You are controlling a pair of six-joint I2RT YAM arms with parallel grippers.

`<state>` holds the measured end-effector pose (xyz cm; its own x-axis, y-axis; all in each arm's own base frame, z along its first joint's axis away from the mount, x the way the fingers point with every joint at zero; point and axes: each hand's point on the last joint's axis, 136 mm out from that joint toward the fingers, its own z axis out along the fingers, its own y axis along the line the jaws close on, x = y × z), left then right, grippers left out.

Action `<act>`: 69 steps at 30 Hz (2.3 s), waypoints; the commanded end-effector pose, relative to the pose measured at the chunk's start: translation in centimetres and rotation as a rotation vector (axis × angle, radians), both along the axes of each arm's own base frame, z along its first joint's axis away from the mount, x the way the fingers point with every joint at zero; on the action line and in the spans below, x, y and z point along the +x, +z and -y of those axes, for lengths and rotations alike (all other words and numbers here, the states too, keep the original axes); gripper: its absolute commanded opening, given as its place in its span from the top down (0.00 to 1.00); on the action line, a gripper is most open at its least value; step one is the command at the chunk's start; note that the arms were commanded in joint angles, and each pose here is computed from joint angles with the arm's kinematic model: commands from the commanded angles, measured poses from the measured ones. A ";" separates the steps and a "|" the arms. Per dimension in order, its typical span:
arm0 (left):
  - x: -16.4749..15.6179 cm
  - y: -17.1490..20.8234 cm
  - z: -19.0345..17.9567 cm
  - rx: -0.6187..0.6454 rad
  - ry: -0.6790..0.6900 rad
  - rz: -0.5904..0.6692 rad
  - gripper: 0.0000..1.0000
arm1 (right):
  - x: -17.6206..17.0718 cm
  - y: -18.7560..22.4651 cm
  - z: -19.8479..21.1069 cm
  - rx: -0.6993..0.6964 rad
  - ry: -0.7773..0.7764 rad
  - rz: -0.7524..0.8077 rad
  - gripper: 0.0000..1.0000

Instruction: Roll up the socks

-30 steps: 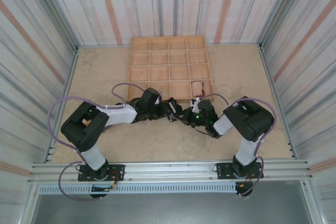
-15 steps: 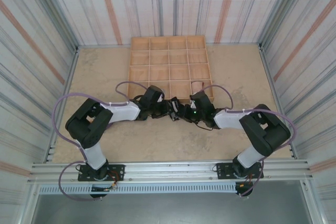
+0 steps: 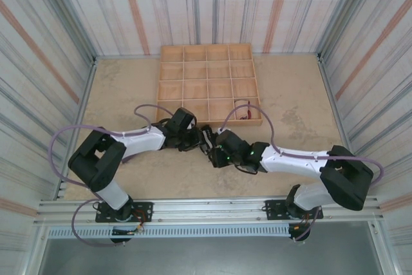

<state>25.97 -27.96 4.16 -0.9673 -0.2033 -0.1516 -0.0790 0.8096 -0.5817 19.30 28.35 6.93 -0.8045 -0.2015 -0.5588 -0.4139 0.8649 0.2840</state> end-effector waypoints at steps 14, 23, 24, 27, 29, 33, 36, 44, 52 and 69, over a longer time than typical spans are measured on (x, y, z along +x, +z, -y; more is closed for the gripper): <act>-7.8 -3.7 -4.2 0.102 0.090 -0.181 0.96 | 0.2 -1.2 -4.0 -0.159 0.052 0.315 0.39; -8.0 -3.3 -4.1 0.077 0.083 -0.166 0.85 | -0.1 -4.5 -2.8 -0.200 0.015 0.246 0.75; -7.9 -3.2 -4.1 0.072 0.082 -0.160 0.80 | -0.2 -4.7 -2.6 -0.195 0.012 0.230 0.80; -7.5 -2.3 -4.0 0.046 0.076 -0.114 0.48 | -0.5 -5.7 -2.3 -0.138 0.022 0.138 0.90; -7.0 -1.6 -4.0 0.019 0.075 -0.061 0.35 | -0.9 -6.5 -2.3 -0.052 0.038 0.034 0.94; -6.1 -0.1 -3.6 -0.031 0.029 0.026 0.28 | -1.2 -7.0 -2.0 0.092 0.026 -0.097 0.97; -5.4 0.9 -3.4 -0.073 -0.003 0.094 0.27 | -1.3 -7.0 -1.9 0.200 0.014 -0.207 0.98; -3.4 1.4 -3.1 -0.131 -0.017 0.168 0.27 | -0.4 -7.2 -0.4 0.385 -0.104 -0.399 0.98; -1.3 0.6 -1.2 -0.139 -0.033 0.184 0.30 | 0.1 -8.8 0.4 0.472 -0.184 -0.517 0.98; -0.9 -2.2 -0.6 -0.044 -0.084 0.091 0.90 | 1.1 -7.5 2.9 0.330 -0.240 -0.491 0.59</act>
<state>25.66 -28.91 4.32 -0.9497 -0.1594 -0.2695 0.0767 0.7160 -0.6939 23.02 28.99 3.46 -0.9609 0.1764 -0.2134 -0.0737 0.5800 0.8113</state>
